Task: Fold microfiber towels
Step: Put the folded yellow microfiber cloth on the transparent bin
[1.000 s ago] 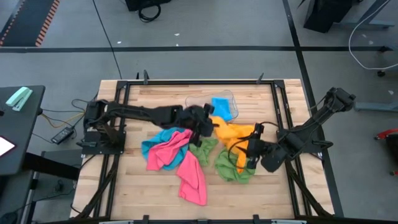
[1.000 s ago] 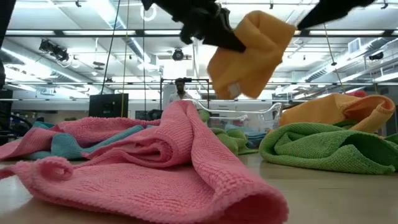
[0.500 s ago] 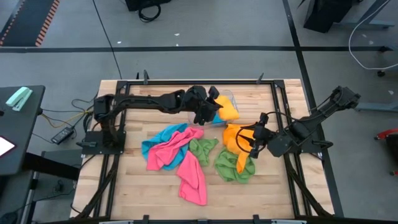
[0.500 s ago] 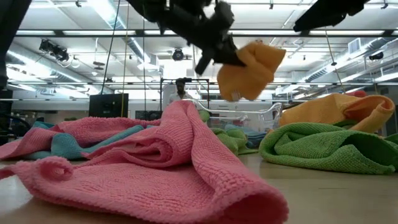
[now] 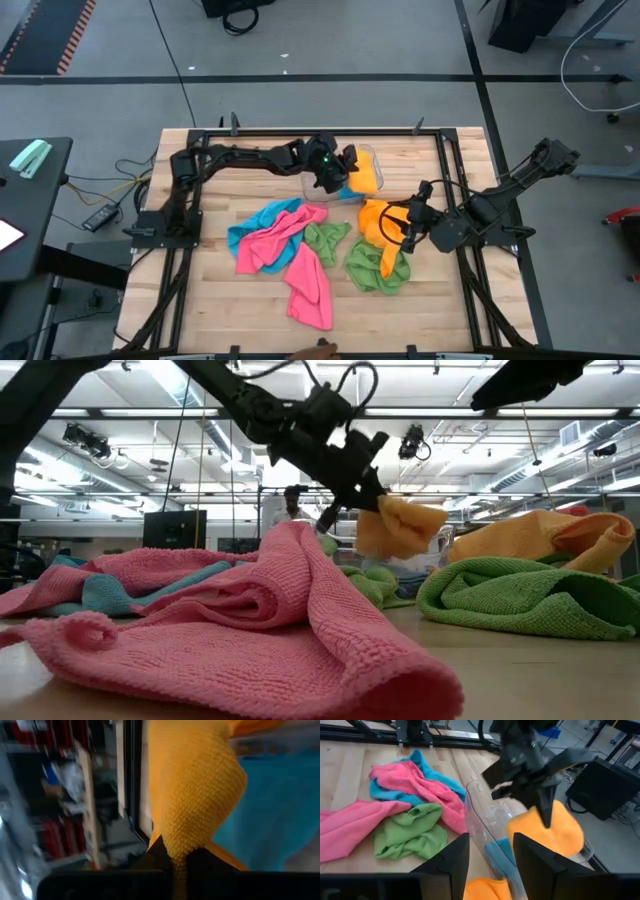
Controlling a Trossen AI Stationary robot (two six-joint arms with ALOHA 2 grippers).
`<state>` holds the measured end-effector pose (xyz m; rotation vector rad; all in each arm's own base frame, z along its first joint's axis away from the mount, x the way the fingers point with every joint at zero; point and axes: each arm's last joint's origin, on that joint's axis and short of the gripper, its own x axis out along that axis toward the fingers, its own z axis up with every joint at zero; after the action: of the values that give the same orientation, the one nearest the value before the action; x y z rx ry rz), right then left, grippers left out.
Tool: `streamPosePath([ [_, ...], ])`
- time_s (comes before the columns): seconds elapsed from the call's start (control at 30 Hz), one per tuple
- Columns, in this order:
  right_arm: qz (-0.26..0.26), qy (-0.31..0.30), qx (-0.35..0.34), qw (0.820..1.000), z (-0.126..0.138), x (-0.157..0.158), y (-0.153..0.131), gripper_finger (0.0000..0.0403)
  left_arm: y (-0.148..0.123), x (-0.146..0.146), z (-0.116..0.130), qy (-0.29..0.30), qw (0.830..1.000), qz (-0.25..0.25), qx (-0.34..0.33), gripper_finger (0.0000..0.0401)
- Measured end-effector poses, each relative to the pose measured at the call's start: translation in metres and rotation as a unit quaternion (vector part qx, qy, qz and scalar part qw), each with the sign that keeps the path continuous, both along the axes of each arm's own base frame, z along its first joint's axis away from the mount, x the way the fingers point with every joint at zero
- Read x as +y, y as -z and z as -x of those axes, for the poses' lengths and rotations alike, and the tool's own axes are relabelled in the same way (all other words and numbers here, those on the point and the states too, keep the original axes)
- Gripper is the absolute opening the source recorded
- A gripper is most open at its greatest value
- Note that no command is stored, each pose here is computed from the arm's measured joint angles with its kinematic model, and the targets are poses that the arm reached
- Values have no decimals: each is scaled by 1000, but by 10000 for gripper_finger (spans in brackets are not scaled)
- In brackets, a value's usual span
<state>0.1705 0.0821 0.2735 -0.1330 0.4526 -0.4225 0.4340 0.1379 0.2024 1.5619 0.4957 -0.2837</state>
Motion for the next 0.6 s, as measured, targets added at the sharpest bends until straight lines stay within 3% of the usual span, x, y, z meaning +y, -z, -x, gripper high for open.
streamPosePath([
  [0.2,-10,10,-8,1000,0,-1,0,160,24,5,-5,47,996,-67,24,37],
  [0.47,-30,22,-20,999,-1,-1,0,160,1,27,-10,12,998,-37,-40,18],
  [0.6,-40,27,-25,999,-1,-1,0,160,8,20,-10,30,999,-20,-9,32],
])
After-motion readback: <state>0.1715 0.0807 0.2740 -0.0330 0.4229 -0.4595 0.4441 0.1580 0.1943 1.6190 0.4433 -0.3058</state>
